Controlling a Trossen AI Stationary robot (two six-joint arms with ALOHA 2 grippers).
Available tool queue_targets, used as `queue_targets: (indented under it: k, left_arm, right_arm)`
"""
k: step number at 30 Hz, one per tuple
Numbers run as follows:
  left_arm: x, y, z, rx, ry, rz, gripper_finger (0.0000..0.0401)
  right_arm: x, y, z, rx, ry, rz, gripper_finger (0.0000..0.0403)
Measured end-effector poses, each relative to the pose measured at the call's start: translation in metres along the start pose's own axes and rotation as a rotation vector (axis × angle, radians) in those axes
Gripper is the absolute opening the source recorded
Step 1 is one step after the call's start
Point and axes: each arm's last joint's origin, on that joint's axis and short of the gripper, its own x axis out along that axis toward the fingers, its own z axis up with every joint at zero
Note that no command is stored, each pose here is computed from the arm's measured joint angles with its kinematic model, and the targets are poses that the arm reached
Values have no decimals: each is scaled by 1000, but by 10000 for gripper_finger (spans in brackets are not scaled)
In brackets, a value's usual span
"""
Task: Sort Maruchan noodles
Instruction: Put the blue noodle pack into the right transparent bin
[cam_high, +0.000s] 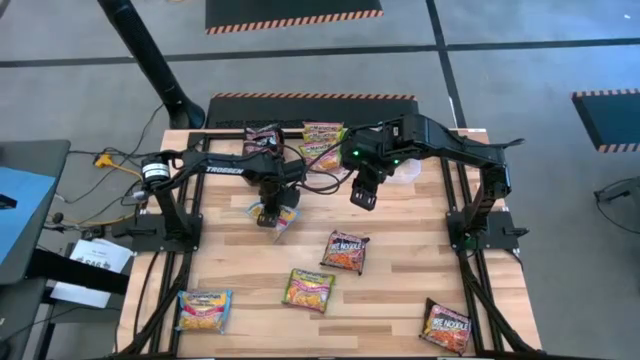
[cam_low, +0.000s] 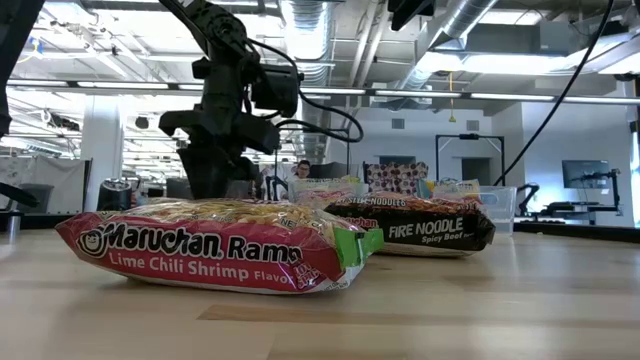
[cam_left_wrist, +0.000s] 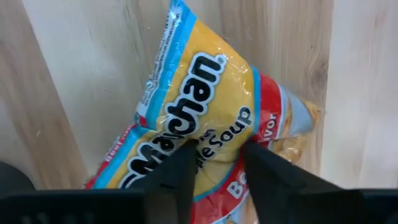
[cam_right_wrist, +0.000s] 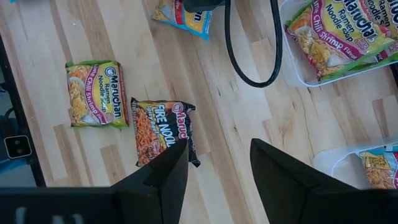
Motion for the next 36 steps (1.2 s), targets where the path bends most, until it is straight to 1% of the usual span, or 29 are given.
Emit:
queue_targets:
  k: [5,7,11,14,19,21,30,36]
  left_arm:
    - [1,-3,0,24,-6,-38,19]
    - [0,-4,-1,23,13,-60,7]
    - [-5,-5,1,42,17,-83,0]
    - [-16,-7,3,56,4,-90,0]
    - [-35,-14,4,64,-56,-160,1]
    - [-39,-14,4,69,-74,-151,1]
    - [-45,-18,2,62,-65,-135,1]
    - [-65,-24,-4,95,-119,-110,0]
  right_arm:
    - [0,0,0,1,0,0,198]
    - [0,0,0,1,0,0,198]
    - [0,0,1,1,-7,2,198]
    - [0,0,1,14,-9,2,198]
    - [0,0,1,37,-9,2,198]
    - [0,0,1,37,-9,2,198]
    - [0,0,1,50,-10,3,198]
    - [0,1,4,71,-41,28,198]
